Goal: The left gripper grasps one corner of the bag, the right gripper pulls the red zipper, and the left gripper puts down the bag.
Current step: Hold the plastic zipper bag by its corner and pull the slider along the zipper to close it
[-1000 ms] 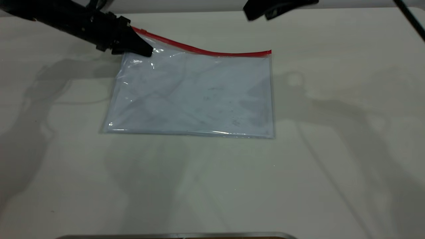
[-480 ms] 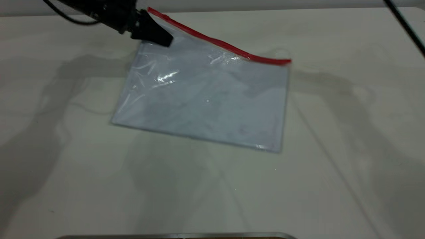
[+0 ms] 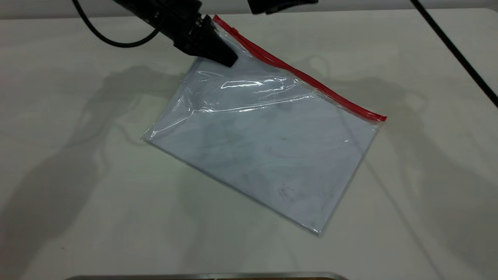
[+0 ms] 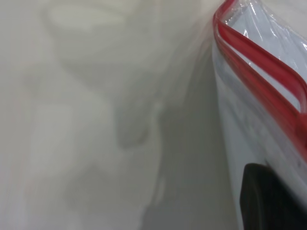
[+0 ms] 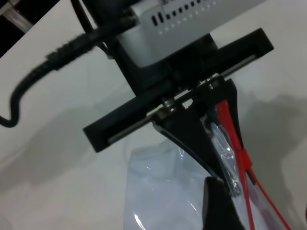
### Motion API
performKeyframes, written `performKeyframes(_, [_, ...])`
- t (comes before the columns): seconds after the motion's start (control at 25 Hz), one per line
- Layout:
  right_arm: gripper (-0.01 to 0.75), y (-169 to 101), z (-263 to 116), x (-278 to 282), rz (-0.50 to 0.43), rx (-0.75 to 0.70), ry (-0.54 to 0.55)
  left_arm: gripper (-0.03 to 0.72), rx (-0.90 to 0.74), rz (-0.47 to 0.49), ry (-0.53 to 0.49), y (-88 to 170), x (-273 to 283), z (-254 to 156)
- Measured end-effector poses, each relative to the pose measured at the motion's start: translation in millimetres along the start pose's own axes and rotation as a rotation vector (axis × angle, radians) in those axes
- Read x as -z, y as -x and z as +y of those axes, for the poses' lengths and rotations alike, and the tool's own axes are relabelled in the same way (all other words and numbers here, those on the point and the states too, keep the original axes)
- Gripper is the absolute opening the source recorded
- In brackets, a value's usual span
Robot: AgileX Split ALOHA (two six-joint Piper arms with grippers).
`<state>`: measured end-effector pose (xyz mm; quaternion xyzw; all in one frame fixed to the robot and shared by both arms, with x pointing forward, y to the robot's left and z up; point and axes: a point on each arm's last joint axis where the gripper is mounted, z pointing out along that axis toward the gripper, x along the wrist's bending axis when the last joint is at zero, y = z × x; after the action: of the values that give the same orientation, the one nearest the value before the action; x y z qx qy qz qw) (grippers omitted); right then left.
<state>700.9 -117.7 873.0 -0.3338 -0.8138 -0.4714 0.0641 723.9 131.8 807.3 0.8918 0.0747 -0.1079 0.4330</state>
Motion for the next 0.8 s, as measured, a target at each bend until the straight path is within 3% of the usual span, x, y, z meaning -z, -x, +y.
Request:
performKeyframes(0.24, [0.468,12,-20,-16,0.009,-0.012,-0.001,0.053,-0.05,0.0,-0.012,7,-1,20])
performKeyframes(0.8, [0.468,11,-16,-17,0.005,0.006,0.04,0.053,-0.055,0.005,-0.017,8,-1,24])
